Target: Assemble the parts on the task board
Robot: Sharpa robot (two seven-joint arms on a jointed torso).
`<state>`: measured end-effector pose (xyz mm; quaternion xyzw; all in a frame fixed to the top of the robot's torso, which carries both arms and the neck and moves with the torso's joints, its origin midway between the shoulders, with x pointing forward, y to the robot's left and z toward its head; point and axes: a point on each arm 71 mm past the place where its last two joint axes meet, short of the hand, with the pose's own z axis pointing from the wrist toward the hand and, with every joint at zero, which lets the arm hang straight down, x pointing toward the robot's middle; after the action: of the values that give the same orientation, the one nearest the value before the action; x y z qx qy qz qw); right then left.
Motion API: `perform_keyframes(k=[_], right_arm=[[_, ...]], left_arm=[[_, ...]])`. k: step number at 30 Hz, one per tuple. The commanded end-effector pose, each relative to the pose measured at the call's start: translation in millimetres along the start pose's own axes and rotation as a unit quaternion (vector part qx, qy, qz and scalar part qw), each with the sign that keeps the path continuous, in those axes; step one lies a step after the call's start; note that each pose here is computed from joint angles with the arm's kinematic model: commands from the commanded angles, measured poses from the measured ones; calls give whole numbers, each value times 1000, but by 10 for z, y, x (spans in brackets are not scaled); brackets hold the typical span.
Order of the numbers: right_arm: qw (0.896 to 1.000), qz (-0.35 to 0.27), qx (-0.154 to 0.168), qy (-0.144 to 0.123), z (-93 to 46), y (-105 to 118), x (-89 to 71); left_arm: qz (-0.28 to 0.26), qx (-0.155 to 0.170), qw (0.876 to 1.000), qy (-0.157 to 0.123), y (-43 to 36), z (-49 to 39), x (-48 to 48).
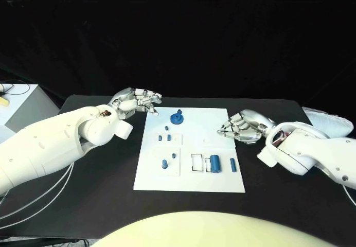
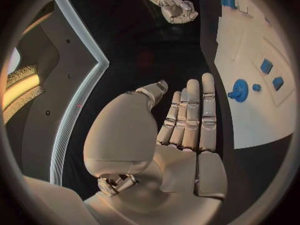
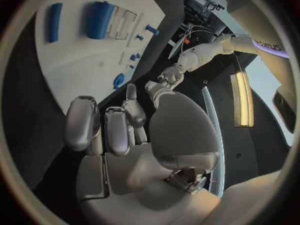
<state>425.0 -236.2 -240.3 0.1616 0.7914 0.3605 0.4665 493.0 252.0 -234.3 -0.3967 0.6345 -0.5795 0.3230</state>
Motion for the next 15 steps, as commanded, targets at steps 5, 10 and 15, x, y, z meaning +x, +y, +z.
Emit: perform_keyframes(k=[5, 10, 15], right_arm=[[991, -18, 122, 50, -167, -219, 96], [984, -36, 164, 53, -205, -287, 188], [981, -48, 182, 53, -190, -315, 299]], left_arm=[[-7, 9, 1000, 16, 12, -60, 80], [-8, 13, 1000, 20, 9, -71, 97], [-9, 19, 999, 24, -2, -74, 116]])
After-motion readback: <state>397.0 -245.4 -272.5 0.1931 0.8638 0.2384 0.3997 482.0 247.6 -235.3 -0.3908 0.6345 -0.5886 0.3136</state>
